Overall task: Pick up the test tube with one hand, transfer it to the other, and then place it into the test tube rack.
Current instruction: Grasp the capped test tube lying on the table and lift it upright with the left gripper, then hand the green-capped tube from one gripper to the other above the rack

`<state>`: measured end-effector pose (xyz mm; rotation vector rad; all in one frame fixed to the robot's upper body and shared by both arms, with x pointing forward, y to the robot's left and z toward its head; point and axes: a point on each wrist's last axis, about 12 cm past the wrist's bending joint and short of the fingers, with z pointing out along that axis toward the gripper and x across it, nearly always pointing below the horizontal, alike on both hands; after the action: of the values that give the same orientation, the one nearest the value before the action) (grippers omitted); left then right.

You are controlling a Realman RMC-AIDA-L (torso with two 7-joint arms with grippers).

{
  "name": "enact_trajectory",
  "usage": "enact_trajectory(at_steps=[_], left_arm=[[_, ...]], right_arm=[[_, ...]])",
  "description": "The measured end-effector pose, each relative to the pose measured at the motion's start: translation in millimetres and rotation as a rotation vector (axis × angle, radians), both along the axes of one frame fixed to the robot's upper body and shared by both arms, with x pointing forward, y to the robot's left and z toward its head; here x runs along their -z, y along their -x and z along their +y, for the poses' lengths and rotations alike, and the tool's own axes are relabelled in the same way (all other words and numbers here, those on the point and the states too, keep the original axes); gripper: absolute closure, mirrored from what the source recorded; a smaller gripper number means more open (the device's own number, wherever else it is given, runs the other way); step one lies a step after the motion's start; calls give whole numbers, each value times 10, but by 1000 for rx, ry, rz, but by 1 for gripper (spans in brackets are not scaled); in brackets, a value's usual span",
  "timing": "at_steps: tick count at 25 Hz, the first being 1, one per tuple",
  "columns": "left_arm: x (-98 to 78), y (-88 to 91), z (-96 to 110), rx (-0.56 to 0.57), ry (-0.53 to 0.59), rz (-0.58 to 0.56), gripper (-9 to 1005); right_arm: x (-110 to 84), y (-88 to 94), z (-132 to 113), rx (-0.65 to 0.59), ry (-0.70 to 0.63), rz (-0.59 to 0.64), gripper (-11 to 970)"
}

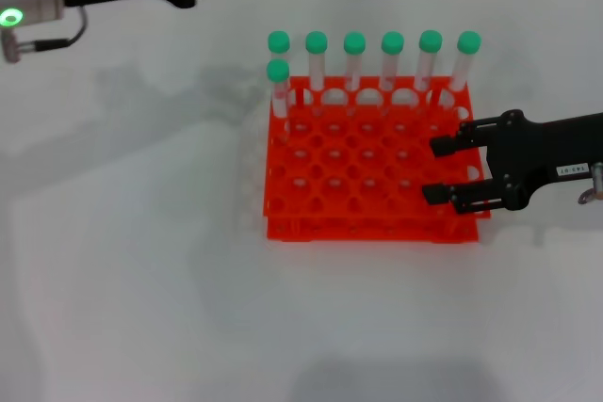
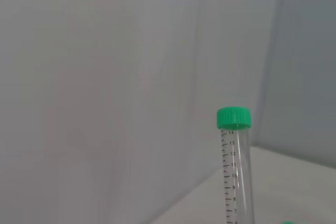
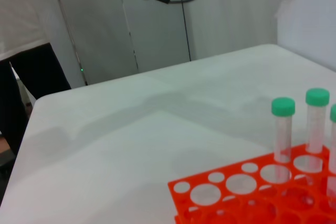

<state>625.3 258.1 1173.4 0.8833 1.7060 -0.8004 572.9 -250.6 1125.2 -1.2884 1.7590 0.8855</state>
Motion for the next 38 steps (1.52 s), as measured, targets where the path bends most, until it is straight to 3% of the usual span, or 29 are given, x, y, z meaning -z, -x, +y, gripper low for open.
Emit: enact_trajectory(at_steps=[6,17,24,29,38], left_arm=[[71,-93,-181,156,-59,65,805],[332,-8,-485,253,-221,122,805],[397,25,-474,253,-237,121,805],[418,43,-478,263,-234,82,805],[423,78,-452,272,-200,14,804]], right_arm=[[-32,-8,55,-8,-33,-12,285],[-24,11,60,8,-70,-12,287],[-123,-54,-29,46,-82,-8,288],[-252,-132,-138,150,-162,42,289],[-77,-105,-48,227,-352,72,291]])
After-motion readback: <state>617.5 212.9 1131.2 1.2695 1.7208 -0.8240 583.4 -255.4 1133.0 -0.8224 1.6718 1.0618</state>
